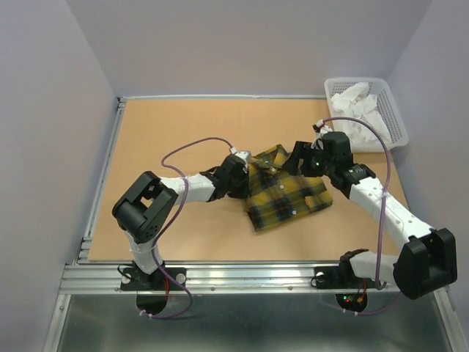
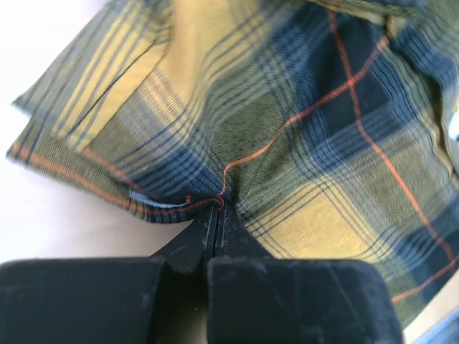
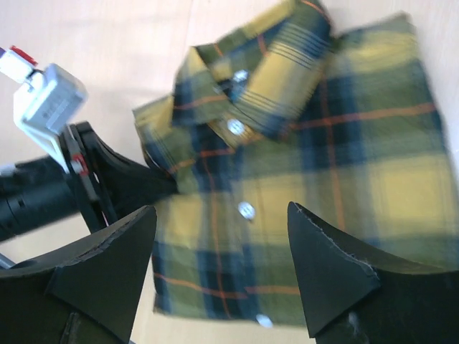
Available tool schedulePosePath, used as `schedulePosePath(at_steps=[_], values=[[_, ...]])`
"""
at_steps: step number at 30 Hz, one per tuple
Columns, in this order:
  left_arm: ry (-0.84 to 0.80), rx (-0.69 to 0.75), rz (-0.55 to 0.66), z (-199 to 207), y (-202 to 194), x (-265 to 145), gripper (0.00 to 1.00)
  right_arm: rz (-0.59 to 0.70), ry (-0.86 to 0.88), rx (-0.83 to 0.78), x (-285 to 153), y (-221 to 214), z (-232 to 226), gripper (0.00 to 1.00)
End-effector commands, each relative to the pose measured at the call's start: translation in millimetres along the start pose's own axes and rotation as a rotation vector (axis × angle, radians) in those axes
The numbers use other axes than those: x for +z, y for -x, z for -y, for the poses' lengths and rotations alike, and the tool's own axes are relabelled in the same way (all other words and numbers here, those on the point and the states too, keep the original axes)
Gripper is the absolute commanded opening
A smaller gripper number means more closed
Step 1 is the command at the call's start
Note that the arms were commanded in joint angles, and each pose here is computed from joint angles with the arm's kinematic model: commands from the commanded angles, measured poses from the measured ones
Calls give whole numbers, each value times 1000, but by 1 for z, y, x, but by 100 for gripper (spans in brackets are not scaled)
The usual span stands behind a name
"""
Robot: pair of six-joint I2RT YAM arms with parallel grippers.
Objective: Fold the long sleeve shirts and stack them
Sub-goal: Neatly place the folded shirt to the corner
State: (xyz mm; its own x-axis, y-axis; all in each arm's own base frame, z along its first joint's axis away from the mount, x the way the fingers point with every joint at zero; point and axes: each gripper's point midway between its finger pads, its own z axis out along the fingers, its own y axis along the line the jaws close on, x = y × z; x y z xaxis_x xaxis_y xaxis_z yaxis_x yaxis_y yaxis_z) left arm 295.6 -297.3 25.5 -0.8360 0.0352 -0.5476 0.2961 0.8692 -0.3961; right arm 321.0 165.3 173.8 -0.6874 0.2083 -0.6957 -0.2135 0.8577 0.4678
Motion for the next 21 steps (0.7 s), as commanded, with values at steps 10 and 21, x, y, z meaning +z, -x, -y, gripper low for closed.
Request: schedulePosePath(at_steps=[10,21], values=[[48,-75,51,15,11,-34,76,-91,-140,-264,17,-31,-34,78],[229,-361,226,-110,61,-117,93,-196,-239,-218,58,-66,-57,77]])
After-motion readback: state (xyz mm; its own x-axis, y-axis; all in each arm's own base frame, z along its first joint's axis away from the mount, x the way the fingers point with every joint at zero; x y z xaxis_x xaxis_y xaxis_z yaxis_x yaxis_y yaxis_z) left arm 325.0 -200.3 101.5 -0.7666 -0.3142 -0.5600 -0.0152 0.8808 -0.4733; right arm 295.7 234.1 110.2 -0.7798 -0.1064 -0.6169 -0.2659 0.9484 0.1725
